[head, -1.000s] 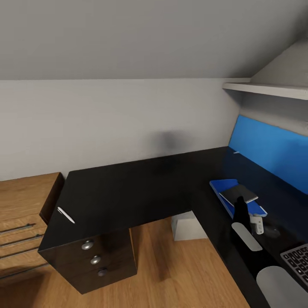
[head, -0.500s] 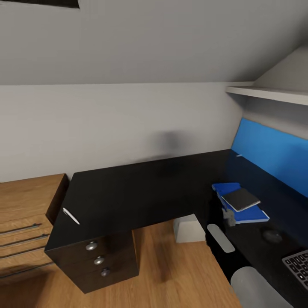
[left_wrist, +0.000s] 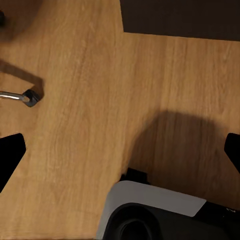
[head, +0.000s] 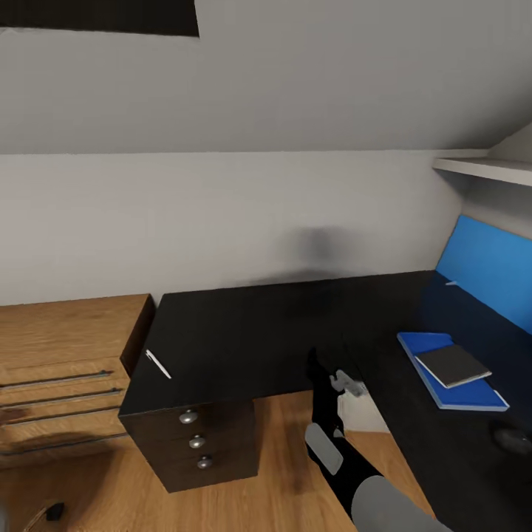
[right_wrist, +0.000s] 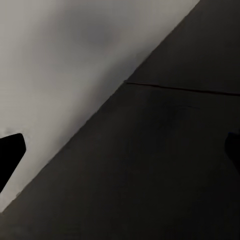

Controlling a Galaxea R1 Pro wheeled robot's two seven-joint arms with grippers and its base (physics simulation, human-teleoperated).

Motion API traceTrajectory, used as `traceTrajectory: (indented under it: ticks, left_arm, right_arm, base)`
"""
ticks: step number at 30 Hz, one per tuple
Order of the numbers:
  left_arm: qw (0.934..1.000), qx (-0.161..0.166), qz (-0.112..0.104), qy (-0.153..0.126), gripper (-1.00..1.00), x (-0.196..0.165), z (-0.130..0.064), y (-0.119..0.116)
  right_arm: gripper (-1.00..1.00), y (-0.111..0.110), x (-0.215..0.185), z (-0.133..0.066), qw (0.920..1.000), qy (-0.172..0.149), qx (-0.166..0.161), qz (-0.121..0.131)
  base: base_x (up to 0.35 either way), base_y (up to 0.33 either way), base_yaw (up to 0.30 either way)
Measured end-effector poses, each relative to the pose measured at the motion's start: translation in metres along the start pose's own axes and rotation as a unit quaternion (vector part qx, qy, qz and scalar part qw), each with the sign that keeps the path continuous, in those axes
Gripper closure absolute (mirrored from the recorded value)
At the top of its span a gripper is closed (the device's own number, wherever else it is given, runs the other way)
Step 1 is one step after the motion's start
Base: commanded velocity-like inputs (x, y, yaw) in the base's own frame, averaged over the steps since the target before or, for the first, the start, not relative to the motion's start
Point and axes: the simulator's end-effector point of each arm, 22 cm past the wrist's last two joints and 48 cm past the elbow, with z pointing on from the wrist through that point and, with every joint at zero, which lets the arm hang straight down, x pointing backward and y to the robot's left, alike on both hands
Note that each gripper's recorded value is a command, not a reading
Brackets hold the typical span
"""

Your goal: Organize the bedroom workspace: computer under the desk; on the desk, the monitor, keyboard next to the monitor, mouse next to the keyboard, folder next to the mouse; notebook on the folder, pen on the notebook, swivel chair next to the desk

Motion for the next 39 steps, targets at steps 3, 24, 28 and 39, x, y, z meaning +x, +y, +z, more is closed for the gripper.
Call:
traceTrajectory:
  ticks: [3, 24, 28, 39]
  left_arm:
    - [1.0, 0.0, 0.0, -0.001, -1.0, -0.002, -0.004, 0.0]
    - [1.0, -0.002, 0.0, -0.005, -1.0, -0.014, -0.027, 0.005]
    - [1.0, -0.002, 0.0, -0.005, -1.0, -0.016, -0.031, 0.006]
    - [1.0, -0.004, 0.0, -0.006, -1.0, -0.021, -0.042, 0.01]
  right_arm:
    - [-1.0, 0.018, 0.01, -0.007, 0.9984, 0.015, -0.037, -0.04]
    - [-1.0, 0.029, -0.005, -0.016, 0.9979, 0.019, -0.033, -0.052]
    - [-1.0, 0.018, -0.009, -0.017, 0.9984, 0.019, -0.002, -0.052]
    - [-1.0, 0.03, -0.016, -0.021, 0.9961, 0.022, -0.017, -0.083]
  base:
    - [0.0, 0.0, 0.289]
    - [0.0, 0.0, 0.291]
    - [0.0, 0.0, 0.29]
    - [0.0, 0.0, 0.075]
